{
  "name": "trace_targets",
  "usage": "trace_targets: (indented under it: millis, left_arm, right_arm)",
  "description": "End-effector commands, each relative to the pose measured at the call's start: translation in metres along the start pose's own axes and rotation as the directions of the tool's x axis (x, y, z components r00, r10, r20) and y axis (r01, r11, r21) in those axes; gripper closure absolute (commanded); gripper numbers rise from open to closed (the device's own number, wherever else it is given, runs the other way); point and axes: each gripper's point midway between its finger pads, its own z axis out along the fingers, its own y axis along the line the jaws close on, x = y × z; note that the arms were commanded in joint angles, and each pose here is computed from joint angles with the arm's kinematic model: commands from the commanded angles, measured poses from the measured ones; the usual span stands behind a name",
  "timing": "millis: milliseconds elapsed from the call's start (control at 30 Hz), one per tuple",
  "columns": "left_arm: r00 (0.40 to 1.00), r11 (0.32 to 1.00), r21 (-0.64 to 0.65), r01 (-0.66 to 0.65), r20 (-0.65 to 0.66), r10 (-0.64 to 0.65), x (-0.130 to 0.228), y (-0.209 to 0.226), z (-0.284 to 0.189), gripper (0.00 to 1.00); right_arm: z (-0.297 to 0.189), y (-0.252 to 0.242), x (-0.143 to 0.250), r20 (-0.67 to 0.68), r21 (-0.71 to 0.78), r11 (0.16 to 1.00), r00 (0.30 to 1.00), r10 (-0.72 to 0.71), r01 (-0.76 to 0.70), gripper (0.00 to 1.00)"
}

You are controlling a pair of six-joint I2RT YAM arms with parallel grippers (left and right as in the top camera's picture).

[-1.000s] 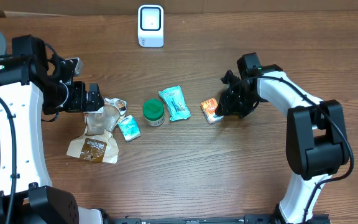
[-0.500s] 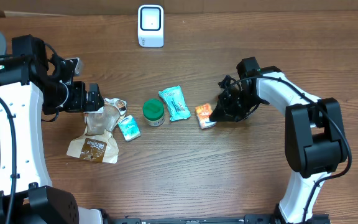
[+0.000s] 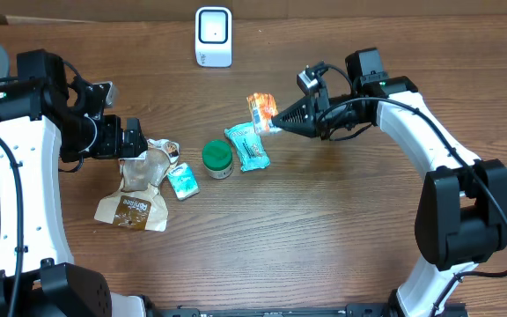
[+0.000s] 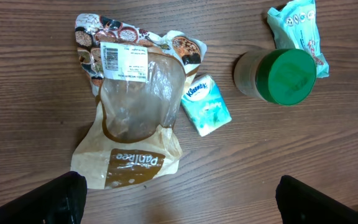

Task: Scan the item barcode
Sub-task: 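Lift orange pack and bring it to the white barcode scanner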

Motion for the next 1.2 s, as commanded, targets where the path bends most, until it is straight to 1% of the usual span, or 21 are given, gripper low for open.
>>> trace_targets:
  millis: [0,133,300,533,733,833,900,1067,1167]
  left_arm:
    - [1.0,1.0,0.011,-0.024,0.001,0.024,-0.001,-0.001,0.001,0.0]
    - [1.0,1.0,0.011,-0.024,0.0,0.024,-0.001,-0.001,0.001,0.01]
    - [1.0,1.0,0.011,-0.024,0.001,0.024,-0.001,-0.001,0.001,0.0]
    - [1.0,1.0,0.011,-0.024,0.001,0.024,-0.001,-0.001,0.001,0.01]
    - [1.0,1.0,0.011,-0.024,0.001,0.024,-0.001,-0.001,0.001,0.01]
    - [1.0,1.0,0.011,-0.024,0.001,0.024,-0.001,-0.001,0.001,0.0]
    - [1.0,1.0,0.011,-0.024,0.001,0.024,-0.001,-0.001,0.001,0.0]
    - [1.0,1.0,0.011,-0.024,0.001,0.024,-0.001,-0.001,0.001,0.01]
    - [1.0,1.0,0.011,-0.024,0.001,0.024,-0.001,-0.001,0.001,0.0]
  right_arm:
    - [-0.006,0.033,-0.002,-0.034,-0.094,0.988,0.992,0.124,-0.126,0.96]
    - [-0.007,0.046,-0.005,-0.04,-0.091,0.98,0.984,0.172,-0.175,0.96]
    - [-0.01,0.081,-0.002,-0.039,-0.091,0.985,0.989,0.146,-0.149,0.96]
    - [-0.014,0.131,0.019,-0.029,-0.094,0.995,0.999,0.016,-0.019,0.96]
    - [-0.017,0.157,0.032,-0.012,-0.086,0.992,0.995,-0.094,0.093,0.96]
    - [-0.016,0.154,0.025,0.043,-0.028,0.99,0.99,-0.134,0.135,0.96]
    - [-0.009,0.141,0.015,0.095,0.063,0.98,0.976,-0.194,0.188,0.96]
    - [0.009,0.102,0.0,0.168,0.299,0.939,0.959,-0.228,0.171,0.96]
    - [0.015,0.094,-0.005,0.185,0.404,0.897,0.944,-0.273,0.18,0.96]
